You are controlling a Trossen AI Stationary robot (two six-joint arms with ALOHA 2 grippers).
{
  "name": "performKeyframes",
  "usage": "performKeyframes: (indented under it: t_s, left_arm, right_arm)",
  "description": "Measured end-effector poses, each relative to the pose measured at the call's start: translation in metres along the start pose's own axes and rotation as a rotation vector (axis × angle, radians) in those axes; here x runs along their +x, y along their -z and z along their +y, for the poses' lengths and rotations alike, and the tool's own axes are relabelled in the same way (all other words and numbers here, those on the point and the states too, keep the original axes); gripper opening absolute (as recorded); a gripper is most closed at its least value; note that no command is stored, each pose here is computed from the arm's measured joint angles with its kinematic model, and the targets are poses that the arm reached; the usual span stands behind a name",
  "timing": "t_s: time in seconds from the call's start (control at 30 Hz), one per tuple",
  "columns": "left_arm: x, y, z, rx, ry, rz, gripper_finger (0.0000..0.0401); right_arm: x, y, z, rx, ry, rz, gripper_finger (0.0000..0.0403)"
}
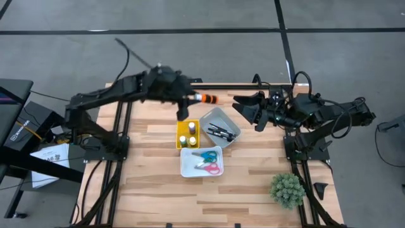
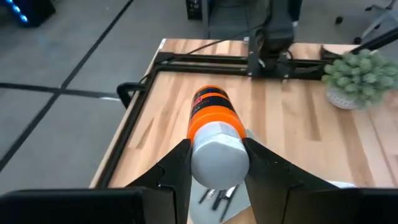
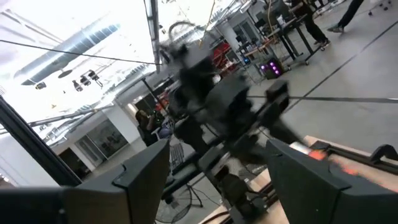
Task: Pick & Place Paint Supplies
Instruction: Put the orange paint bottle into the yellow bin
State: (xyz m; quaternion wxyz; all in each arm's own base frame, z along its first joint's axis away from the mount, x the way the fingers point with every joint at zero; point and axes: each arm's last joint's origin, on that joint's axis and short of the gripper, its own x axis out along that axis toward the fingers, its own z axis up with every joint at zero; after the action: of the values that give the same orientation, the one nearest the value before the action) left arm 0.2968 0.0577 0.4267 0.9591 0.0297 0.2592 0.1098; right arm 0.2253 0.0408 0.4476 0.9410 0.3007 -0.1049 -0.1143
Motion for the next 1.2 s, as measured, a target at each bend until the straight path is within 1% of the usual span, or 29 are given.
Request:
performKeyframes:
  t_s: [0.13, 0.3, 0.47, 0.67, 0.77, 0.87, 1.03, 1.2]
  left_arm:
    - [0.016, -0.012, 0.018, 0.012, -0.005, 0.07, 0.0109]
    - [0.038, -0.017, 0.028, 0.017, 0.001, 0.202, 0.0109]
    - [0.06, -0.007, 0.027, 0.003, 0.021, 0.369, 0.0109]
    - [0.078, 0.016, 0.025, -0.042, 0.037, 0.586, 0.0109]
    - [0.078, 0.024, 0.026, -0.066, 0.035, 0.667, 0.0109]
    - [0.076, 0.028, 0.026, -0.079, 0.031, 0.697, 0.0109]
    - [0.065, 0.041, 0.023, -0.094, 0.029, 0.785, 0.0109]
    - [0.063, 0.06, 0.02, -0.113, 0.027, 0.853, 0.0109]
  right_arm:
    - [-0.003, -0.001, 0.002, -0.012, -0.014, 0.002, 0.026]
    - [-0.004, -0.001, 0.002, -0.019, -0.015, 0.004, 0.026]
    - [-0.005, 0.0, 0.001, -0.029, -0.005, 0.019, 0.026]
    - [-0.005, 0.0, 0.001, -0.032, -0.003, 0.023, 0.026]
    - [-0.005, 0.001, 0.0, -0.035, 0.0, 0.029, 0.026]
    - [-0.005, 0.001, 0.0, -0.038, 0.001, 0.036, 0.026]
    - [-0.006, 0.002, 0.001, -0.038, -0.005, 0.046, 0.026]
    - [-0.006, 0.003, 0.001, -0.04, -0.005, 0.048, 0.026]
